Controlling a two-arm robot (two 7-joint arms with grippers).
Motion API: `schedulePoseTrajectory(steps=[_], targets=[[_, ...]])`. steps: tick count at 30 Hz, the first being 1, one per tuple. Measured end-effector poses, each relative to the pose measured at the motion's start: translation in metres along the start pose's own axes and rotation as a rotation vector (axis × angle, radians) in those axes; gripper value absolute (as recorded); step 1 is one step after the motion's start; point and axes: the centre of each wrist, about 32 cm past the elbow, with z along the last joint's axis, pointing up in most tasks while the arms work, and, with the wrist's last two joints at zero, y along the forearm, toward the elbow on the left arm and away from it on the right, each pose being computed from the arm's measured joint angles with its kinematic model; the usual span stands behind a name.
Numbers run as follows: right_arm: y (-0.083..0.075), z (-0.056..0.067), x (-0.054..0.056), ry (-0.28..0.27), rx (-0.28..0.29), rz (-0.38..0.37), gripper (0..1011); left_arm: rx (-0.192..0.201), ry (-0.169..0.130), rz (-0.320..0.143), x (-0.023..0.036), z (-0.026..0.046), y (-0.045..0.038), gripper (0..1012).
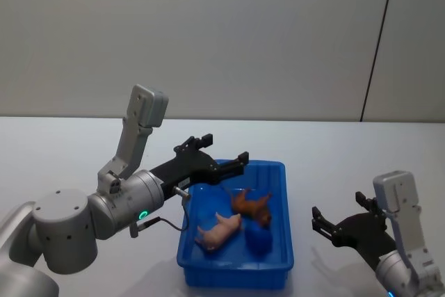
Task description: Pick up the two dolls from the table and place them into the box.
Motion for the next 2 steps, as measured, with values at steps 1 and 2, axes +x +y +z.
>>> schedulePoseTrajectory(steps=[1,2], targets=[[0.0,0.0,0.0,0.0,0.0,0.0,1001,-0.001,0.0,-0.001,0.0001,-0.0001,-0.0002,1001],[0.0,0.0,0.0,0.0,0.0,0.0,1001,-0.001,0.0,-0.003,0.0002,-0.0002,-0.0003,1001]])
